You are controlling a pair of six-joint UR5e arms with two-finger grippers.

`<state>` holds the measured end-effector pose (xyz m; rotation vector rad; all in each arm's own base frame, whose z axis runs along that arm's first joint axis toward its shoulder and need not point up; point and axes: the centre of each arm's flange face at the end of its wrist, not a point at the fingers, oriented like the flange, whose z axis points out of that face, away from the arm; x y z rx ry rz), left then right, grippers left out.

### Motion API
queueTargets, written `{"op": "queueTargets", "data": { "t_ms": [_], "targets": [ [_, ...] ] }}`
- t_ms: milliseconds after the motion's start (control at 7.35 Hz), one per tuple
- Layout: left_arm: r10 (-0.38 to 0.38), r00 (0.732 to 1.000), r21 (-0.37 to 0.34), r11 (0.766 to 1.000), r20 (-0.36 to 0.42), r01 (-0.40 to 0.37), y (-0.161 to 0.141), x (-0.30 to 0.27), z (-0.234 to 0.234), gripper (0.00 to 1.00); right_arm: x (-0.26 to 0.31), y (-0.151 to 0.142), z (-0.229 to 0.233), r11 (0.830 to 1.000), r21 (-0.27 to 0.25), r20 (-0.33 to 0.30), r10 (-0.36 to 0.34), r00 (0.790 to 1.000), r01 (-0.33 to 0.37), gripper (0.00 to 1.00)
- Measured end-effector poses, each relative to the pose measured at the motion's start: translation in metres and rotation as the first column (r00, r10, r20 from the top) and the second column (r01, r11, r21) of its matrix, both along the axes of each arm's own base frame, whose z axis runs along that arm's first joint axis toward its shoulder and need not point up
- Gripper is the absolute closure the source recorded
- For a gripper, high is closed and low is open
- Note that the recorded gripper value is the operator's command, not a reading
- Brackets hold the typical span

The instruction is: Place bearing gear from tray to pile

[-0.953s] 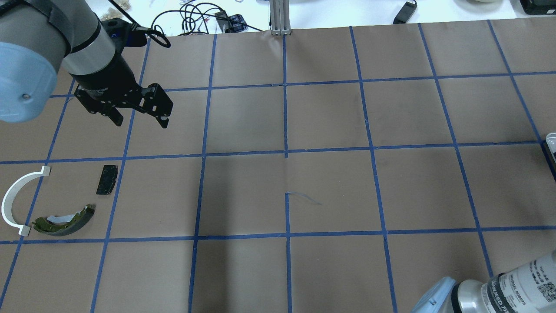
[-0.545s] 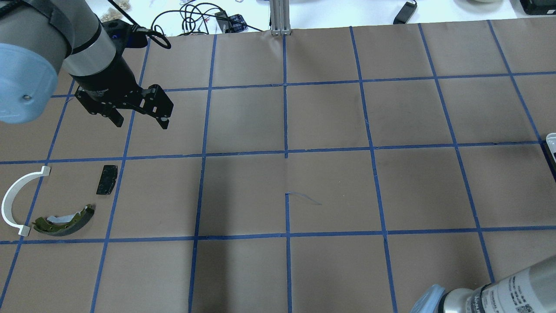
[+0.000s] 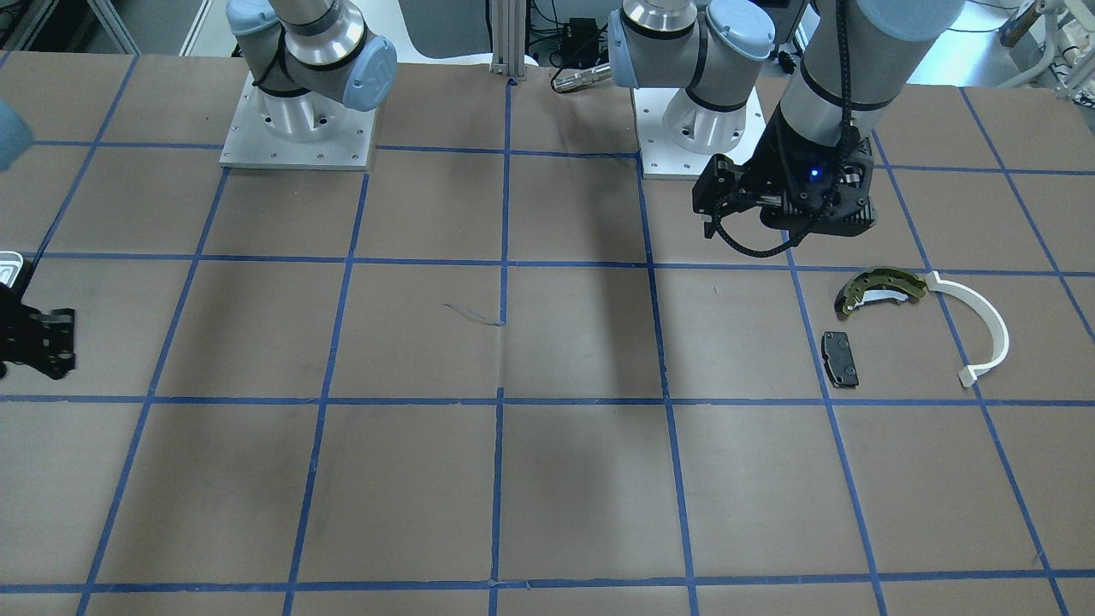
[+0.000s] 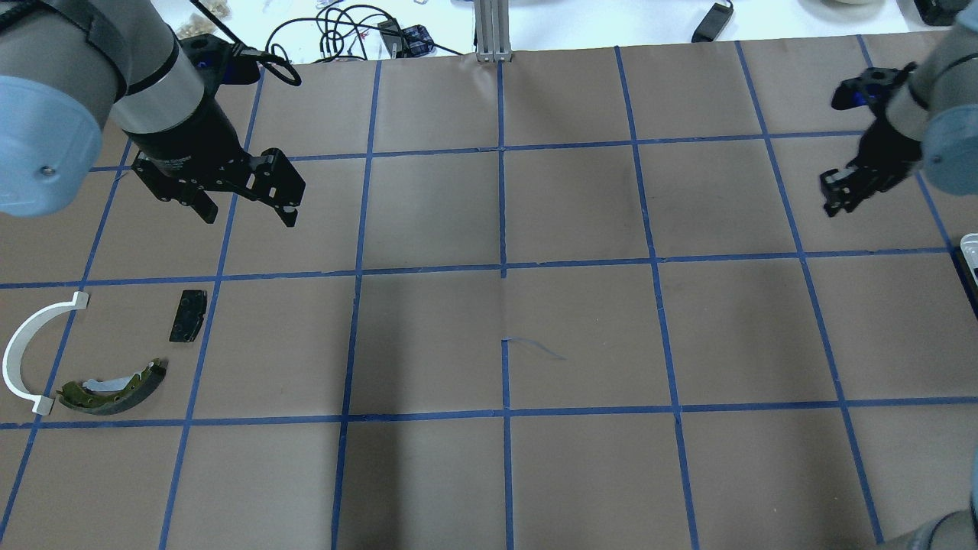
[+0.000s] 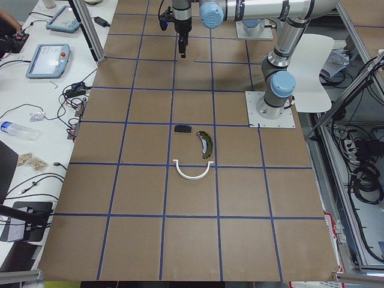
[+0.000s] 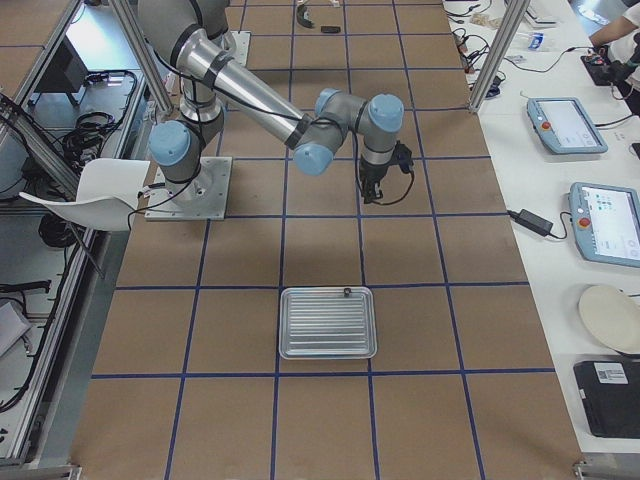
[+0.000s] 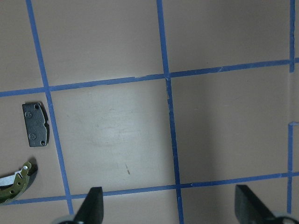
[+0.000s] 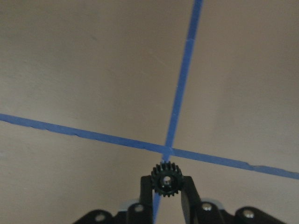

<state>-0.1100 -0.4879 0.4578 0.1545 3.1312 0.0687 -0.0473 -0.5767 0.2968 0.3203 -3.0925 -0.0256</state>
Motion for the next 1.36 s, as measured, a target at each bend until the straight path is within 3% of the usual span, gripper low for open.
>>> {"op": "queueTargets", "data": {
  "t_ms": [408, 545, 953, 1089, 1225, 1361],
  "targets": [
    [0.000, 1.000, 0.001, 1.000, 0.001, 0.000, 0.000, 0.000, -0.001, 0.00, 0.208, 0.017, -0.014, 0.991, -0.006, -0.004, -0.130, 0.991, 0.130, 1.00],
    [-0.001, 1.000, 0.002, 1.000, 0.001, 0.001, 0.000, 0.000, -0.001, 0.00, 0.270, 0.034, -0.024, 0.992, -0.005, -0.007, -0.128, 0.992, 0.128, 1.00],
    [-0.001, 1.000, 0.002, 1.000, 0.001, 0.001, 0.000, 0.000, -0.001, 0.00, 0.416, 0.093, -0.076, 1.000, -0.015, -0.005, 0.010, 1.000, -0.011, 0.96],
    [0.000, 1.000, 0.002, 1.000, 0.001, 0.000, 0.000, 0.000, -0.001, 0.00, 0.435, 0.103, -0.091, 1.000, -0.013, -0.006, 0.023, 1.000, -0.023, 0.44],
    [0.000, 1.000, 0.002, 1.000, 0.000, 0.000, -0.001, 0.001, -0.001, 0.00, 0.443, 0.109, -0.098, 0.999, -0.010, -0.007, 0.031, 1.000, -0.031, 0.00],
    [0.000, 1.000, 0.002, 1.000, 0.000, 0.000, -0.001, 0.001, -0.002, 0.00, 0.446, 0.110, -0.098, 0.999, -0.014, -0.004, 0.036, 0.999, -0.036, 0.00]
  ]
}}
